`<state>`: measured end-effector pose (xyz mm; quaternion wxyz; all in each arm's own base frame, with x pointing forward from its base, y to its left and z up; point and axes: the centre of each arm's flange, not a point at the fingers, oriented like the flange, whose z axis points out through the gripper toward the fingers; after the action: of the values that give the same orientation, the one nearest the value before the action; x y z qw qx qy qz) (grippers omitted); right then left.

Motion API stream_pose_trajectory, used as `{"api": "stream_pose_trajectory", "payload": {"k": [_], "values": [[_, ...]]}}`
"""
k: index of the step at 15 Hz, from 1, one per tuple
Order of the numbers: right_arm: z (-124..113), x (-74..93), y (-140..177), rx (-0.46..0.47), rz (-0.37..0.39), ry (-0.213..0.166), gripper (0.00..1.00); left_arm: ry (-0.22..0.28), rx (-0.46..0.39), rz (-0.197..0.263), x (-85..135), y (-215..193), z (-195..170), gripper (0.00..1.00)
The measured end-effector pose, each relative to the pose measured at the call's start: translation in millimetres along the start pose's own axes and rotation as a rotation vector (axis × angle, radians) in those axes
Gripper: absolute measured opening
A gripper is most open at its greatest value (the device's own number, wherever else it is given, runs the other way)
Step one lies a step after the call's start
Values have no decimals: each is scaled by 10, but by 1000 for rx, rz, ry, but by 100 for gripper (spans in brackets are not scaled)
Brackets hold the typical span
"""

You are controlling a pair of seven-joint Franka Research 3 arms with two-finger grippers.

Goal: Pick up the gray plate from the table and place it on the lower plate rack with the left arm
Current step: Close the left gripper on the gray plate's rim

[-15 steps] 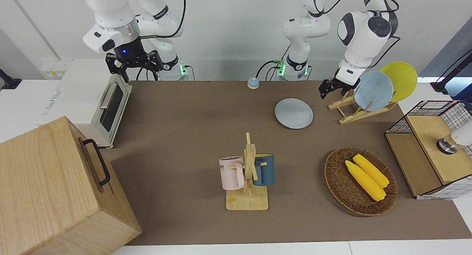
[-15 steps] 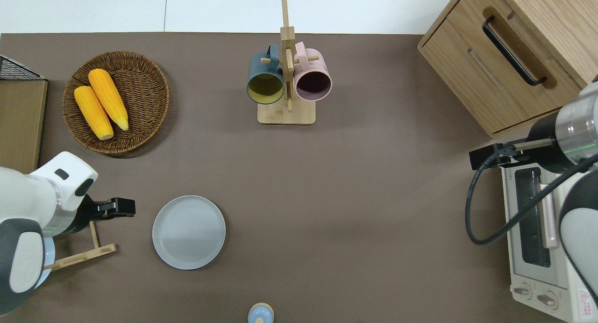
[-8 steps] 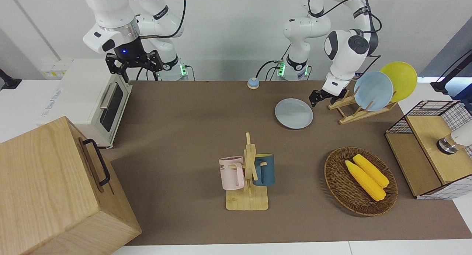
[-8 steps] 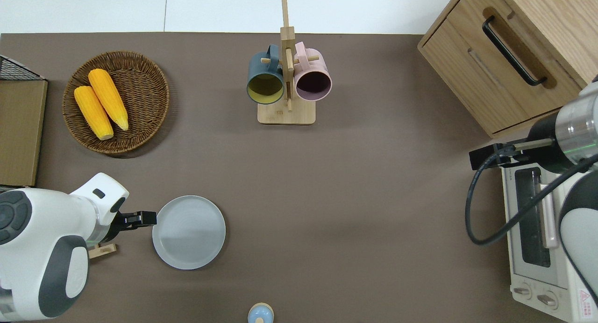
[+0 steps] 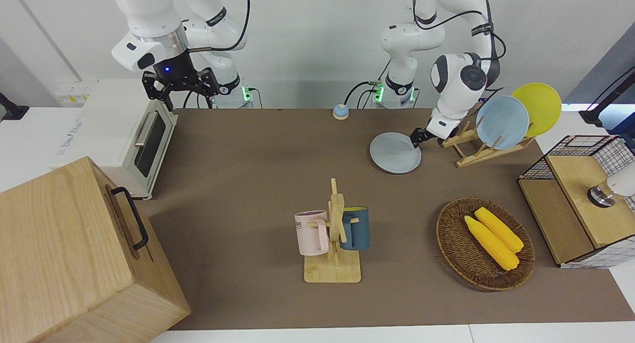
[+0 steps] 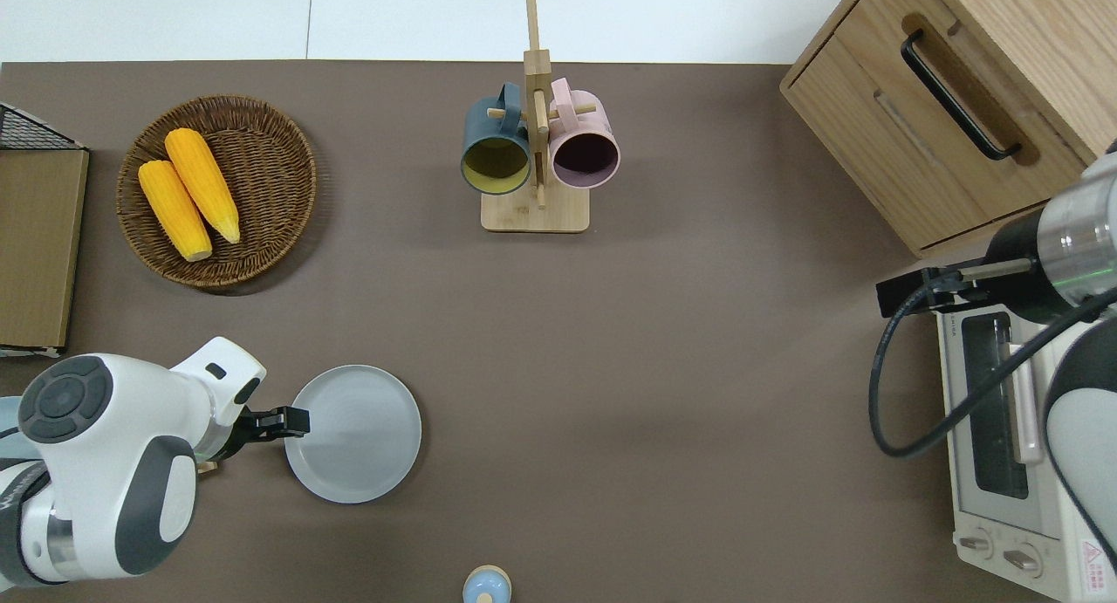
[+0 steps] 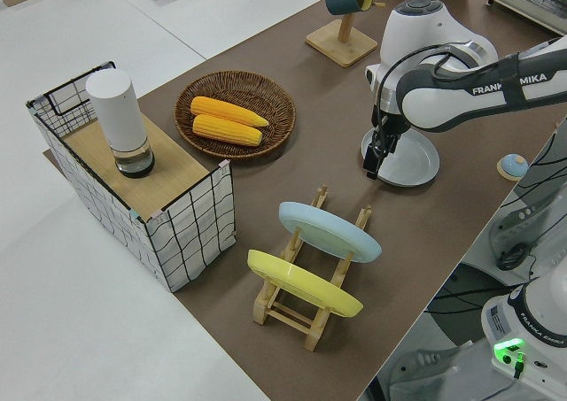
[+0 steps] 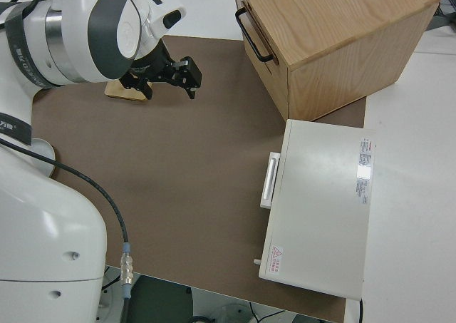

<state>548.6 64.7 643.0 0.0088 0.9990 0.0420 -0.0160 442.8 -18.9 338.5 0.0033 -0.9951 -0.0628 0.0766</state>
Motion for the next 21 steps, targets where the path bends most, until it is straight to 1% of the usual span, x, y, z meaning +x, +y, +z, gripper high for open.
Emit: {"api": "stream_pose_trajectory", "payload": {"k": [3, 6, 7, 8, 9, 11, 14, 15, 16, 21], "values": [[0, 0, 0, 0, 0, 0, 99, -43, 6, -18, 17, 91, 227, 99], [0, 0, 0, 0, 0, 0, 99, -67, 8, -23, 35, 134, 373, 97], [0, 0, 0, 0, 0, 0, 99, -70, 8, -30, 41, 135, 396, 93], [0, 0, 0, 0, 0, 0, 99, -68, 8, -43, 48, 136, 407, 82], [0, 0, 0, 0, 0, 0, 99, -63, 7, -58, 56, 137, 409, 73], [0, 0, 0, 0, 0, 0, 99, -61, 6, -80, 64, 139, 421, 50], [0, 0, 0, 0, 0, 0, 99, -61, 6, -89, 68, 139, 428, 17], [0, 0, 0, 0, 0, 0, 99, -60, 5, -89, 67, 139, 406, 10], [0, 0, 0, 0, 0, 0, 99, -56, 5, -89, 65, 143, 392, 7], [0, 0, 0, 0, 0, 0, 99, -56, 5, -89, 67, 142, 396, 7]]}}
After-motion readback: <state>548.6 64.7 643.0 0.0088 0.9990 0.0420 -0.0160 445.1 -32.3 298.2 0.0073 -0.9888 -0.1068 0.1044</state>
